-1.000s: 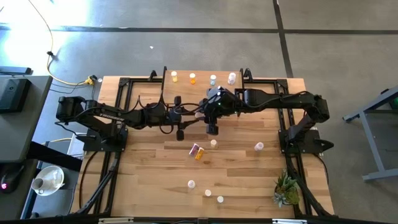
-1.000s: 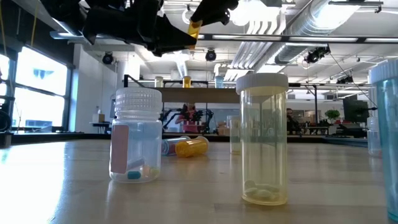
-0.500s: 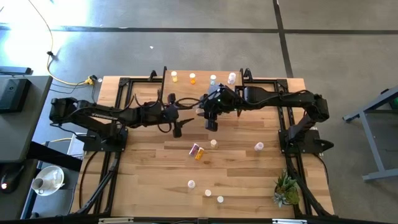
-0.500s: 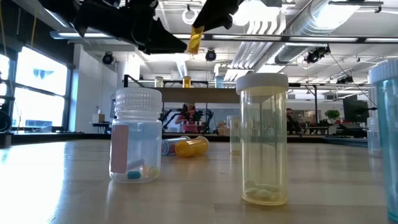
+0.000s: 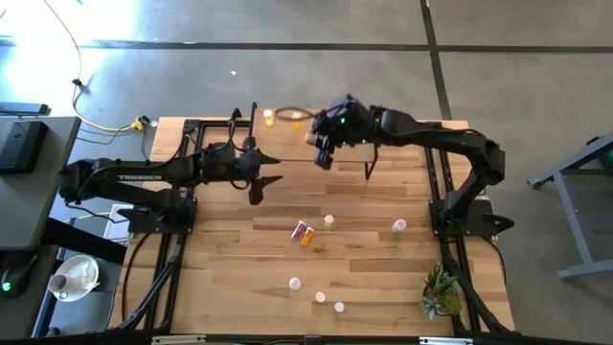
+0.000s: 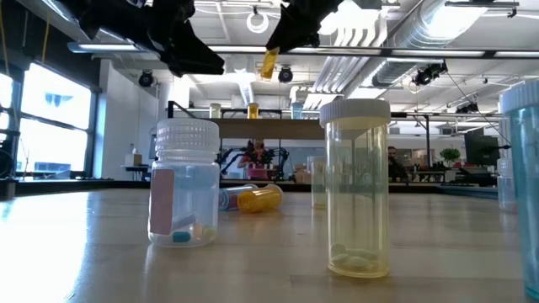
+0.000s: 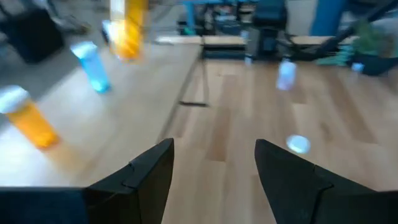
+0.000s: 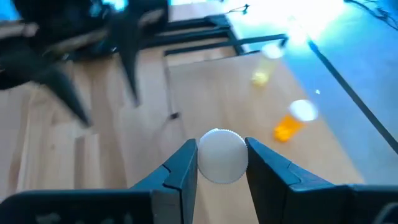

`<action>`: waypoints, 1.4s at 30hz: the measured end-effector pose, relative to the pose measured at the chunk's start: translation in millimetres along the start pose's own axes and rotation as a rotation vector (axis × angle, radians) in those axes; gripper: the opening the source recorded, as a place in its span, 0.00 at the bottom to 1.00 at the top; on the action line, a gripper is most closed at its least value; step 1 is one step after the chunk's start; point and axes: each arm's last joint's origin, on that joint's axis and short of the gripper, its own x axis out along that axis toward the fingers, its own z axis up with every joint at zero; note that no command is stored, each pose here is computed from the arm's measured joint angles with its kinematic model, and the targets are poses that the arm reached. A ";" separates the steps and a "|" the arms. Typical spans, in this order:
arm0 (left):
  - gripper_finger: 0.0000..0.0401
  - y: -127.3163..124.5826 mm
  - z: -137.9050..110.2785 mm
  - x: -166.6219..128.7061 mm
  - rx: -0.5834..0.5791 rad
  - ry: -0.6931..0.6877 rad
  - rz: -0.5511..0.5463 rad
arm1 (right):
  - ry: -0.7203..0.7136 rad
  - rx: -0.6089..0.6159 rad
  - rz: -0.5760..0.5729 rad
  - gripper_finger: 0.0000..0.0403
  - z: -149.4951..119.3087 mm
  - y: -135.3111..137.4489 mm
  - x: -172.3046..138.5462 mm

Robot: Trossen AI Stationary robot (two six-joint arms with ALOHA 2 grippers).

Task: Pick and place medicine bottles onto shelf by color
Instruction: Put the left orange pill bottle on the shelf aligned with the orange pill bottle

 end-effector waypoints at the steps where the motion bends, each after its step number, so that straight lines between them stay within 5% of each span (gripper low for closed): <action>1: 0.54 1.8 -0.7 -0.2 -0.018 0.004 -0.026 | -0.010 0.015 -0.004 0.25 2.8 -4.5 -2.1; 15: 0.54 6.0 -14.9 16.2 -0.115 0.075 -0.097 | -0.118 0.067 -0.012 0.25 25.4 -40.6 -21.5; 24: 0.54 1.1 -57.2 12.6 -0.192 -0.049 -0.094 | -0.164 0.058 -0.022 0.25 35.6 -45.9 -31.4; 30: 0.54 0.0 -62.0 11.9 -0.211 -0.039 -0.096 | -0.193 0.053 -0.028 0.25 38.9 -47.0 -32.8; 42: 0.54 -14.6 -60.3 11.8 -0.188 -0.040 -0.157 | -0.068 0.094 -0.013 0.25 23.1 -46.7 20.7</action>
